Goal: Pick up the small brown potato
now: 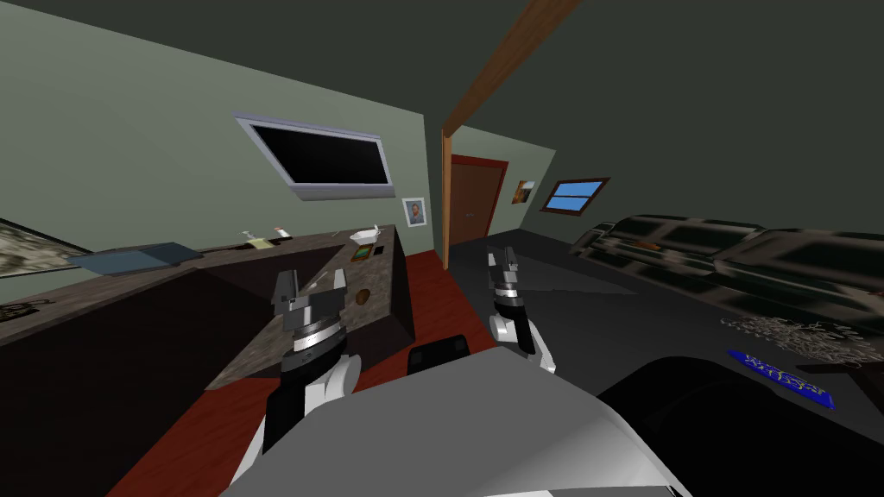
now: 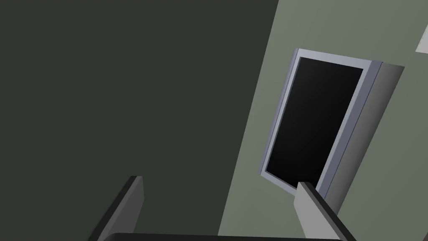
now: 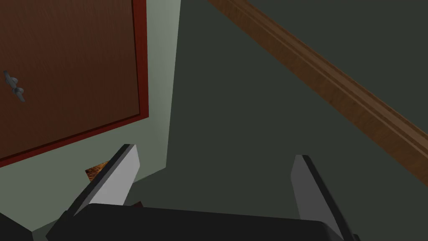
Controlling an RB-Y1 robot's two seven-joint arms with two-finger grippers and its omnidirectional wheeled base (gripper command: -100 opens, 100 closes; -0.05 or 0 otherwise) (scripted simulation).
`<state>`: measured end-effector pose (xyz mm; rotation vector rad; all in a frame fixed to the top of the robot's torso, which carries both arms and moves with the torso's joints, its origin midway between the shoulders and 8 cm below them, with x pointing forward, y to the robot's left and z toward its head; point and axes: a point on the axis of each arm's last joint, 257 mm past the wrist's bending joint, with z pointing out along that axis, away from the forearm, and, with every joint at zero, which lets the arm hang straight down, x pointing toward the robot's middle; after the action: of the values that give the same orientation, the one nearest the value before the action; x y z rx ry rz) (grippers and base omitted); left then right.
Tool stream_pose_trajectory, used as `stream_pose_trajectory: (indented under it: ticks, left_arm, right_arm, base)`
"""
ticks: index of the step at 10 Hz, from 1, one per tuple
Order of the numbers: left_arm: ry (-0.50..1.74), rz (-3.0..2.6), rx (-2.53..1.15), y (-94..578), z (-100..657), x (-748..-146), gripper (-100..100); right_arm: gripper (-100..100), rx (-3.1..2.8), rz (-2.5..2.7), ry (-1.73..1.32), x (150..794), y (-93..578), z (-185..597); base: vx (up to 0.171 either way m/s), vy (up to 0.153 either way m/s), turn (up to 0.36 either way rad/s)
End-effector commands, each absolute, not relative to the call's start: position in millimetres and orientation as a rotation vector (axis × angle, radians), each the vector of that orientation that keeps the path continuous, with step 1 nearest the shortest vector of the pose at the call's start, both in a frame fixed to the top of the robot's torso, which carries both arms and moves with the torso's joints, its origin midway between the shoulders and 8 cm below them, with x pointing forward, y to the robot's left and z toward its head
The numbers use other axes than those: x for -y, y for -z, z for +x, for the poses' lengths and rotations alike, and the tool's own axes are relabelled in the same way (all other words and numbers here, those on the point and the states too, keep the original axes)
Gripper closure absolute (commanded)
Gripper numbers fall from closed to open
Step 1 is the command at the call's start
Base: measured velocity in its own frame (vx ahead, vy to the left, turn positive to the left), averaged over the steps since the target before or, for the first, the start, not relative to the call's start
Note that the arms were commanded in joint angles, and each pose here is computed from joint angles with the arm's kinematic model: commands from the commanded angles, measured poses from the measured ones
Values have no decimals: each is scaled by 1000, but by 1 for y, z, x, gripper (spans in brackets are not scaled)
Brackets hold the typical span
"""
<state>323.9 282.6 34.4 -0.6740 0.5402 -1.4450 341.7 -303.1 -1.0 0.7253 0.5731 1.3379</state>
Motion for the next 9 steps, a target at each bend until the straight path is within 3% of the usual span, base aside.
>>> stream_pose_trajectory:
  ticks: [1, 9]
  left_arm:
    - [1470, -661, -591, -28, 328, -274, -100]
    - [1566, -643, -848, 22, 343, -237, -100]
  right_arm:
    - [0, -573, 725, -1338, 303, 1, 342]
    - [0, -573, 725, -1338, 303, 1, 342]
  base:
    - [-53, -7, 0]
    - [-87, -4, -6]
